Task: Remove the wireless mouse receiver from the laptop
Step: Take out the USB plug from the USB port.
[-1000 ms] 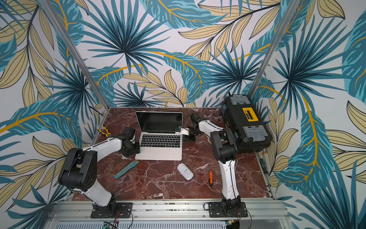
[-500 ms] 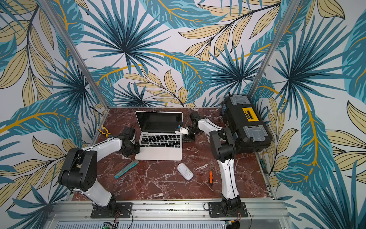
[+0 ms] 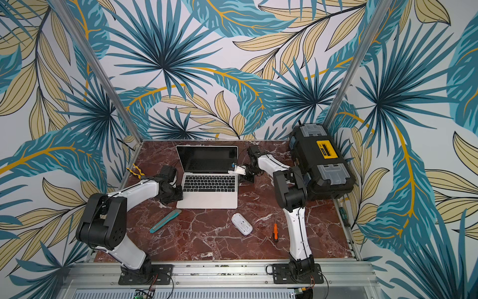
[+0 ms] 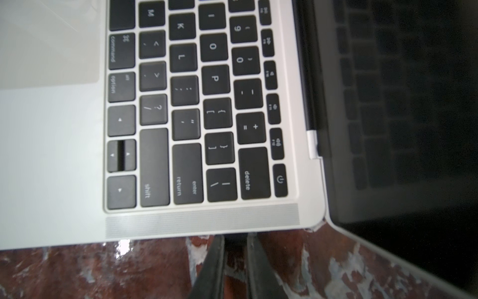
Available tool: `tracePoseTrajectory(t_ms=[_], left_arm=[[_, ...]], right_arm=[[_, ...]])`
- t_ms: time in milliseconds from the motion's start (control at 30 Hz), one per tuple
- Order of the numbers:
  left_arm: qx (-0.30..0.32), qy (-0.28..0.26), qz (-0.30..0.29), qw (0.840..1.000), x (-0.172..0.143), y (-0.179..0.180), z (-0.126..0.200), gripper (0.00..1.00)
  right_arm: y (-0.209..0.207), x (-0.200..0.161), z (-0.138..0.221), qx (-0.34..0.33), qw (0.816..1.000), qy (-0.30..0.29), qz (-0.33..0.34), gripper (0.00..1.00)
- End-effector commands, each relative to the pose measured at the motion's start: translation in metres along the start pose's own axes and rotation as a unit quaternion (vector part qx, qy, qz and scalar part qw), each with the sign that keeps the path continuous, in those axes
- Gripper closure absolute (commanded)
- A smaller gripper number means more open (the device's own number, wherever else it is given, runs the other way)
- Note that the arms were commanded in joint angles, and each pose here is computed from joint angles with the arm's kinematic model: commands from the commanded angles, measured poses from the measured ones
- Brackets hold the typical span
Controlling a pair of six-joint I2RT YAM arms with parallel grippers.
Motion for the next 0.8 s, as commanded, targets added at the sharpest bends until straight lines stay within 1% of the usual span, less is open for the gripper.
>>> tracePoseTrajectory(t_ms=[0, 133, 200, 267, 567, 767], left_arm=[[0.036, 0.061, -0.007, 0.998, -0.025, 0.012, -0.016, 0.53], [0.035, 0.061, -0.007, 0.998, -0.025, 0.012, -0.016, 0.53], [0.034, 0.061, -0.007, 0.998, -0.025, 0.012, -0.016, 0.53], [0.034, 0.061, -0.007, 0.998, -0.025, 0.012, -0.016, 0.53], [0.034, 0.062, -0.007, 0.997, -0.025, 0.012, -0.016, 0.53], [0.034, 0.063, -0.008, 0.997, -0.025, 0.012, -0.016, 0.53]], right_arm=[[0.031, -0.024, -0.046, 0.072, 0.996, 0.049, -0.020, 0.85], [0.032, -0.025, -0.044, 0.070, 0.996, 0.049, -0.014, 0.88], [0.032, -0.028, -0.044, 0.069, 0.996, 0.056, -0.016, 0.92], [0.032, -0.032, -0.042, 0.067, 0.996, 0.061, -0.019, 0.93], [0.022, -0.041, -0.011, 0.036, 0.997, 0.052, -0.034, 0.95], [0.029, -0.054, 0.001, 0.026, 0.997, 0.048, -0.048, 0.96]])
Point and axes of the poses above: each gripper's point midway between its finger pads, its own z axis back along the fingers, its own y axis along the line the jaws close on, x = y × z, the point moved 9 cm from there along z, back along the fingers, and after that the axes turned 2 degrees about z, right-handed, at the moved point
